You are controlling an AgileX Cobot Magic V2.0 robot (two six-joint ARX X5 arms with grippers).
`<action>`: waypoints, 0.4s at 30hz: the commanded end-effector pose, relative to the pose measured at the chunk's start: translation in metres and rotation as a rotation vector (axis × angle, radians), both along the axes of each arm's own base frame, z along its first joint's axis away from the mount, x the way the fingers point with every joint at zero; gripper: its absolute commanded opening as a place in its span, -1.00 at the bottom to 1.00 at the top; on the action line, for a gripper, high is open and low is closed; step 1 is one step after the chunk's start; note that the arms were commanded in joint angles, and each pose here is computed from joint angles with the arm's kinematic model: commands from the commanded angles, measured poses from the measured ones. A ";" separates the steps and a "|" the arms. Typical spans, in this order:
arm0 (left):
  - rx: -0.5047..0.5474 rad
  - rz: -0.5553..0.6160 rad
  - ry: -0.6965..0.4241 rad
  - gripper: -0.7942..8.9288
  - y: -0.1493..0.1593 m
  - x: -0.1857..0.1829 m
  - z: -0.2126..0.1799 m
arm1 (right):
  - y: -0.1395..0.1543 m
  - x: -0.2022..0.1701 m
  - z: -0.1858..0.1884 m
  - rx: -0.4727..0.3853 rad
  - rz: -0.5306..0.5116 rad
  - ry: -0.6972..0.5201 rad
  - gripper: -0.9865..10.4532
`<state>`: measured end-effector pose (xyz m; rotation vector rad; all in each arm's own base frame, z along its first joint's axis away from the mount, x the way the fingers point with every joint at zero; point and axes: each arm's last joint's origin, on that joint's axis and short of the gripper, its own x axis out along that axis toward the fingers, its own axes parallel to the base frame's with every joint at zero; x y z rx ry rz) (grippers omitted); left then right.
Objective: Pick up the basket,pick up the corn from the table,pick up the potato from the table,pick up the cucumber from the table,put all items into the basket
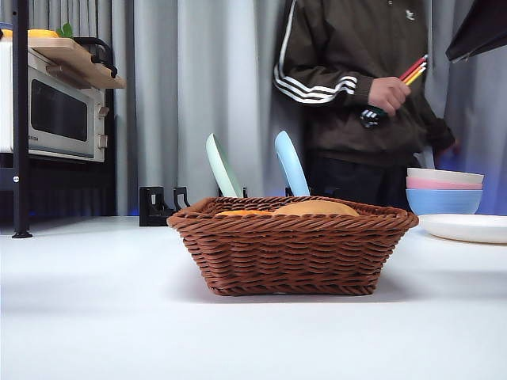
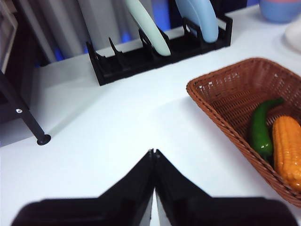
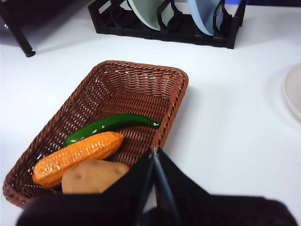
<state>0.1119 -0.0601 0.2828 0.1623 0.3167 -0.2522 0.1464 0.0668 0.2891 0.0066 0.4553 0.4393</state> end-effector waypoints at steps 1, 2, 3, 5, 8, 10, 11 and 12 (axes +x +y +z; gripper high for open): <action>-0.007 0.006 0.011 -0.84 -0.001 0.002 -0.002 | 0.000 0.000 -0.002 0.023 -0.015 0.015 -0.82; -0.004 0.007 0.015 -0.84 -0.002 0.003 -0.002 | 0.000 0.001 -0.002 0.023 -0.015 0.015 -0.82; -0.002 0.007 0.018 -0.84 -0.002 0.003 -0.003 | 0.000 0.001 -0.002 0.022 -0.015 0.017 -0.82; 0.000 0.006 0.022 -0.84 -0.002 0.004 -0.003 | 0.000 0.001 -0.002 0.022 -0.015 0.017 -0.82; 0.001 0.006 0.023 -0.84 -0.003 0.004 -0.003 | 0.000 0.001 -0.002 0.022 -0.016 0.016 -0.82; 0.002 0.005 0.025 -0.84 -0.003 0.004 -0.004 | 0.000 0.001 -0.002 0.022 -0.016 0.016 -0.82; 0.001 0.001 0.025 -0.84 -0.003 0.004 -0.004 | 0.000 0.001 -0.002 0.022 -0.015 0.016 -0.82; -0.002 0.006 0.016 -0.84 -0.001 0.001 -0.002 | 0.000 0.001 -0.002 0.022 -0.015 0.017 -0.82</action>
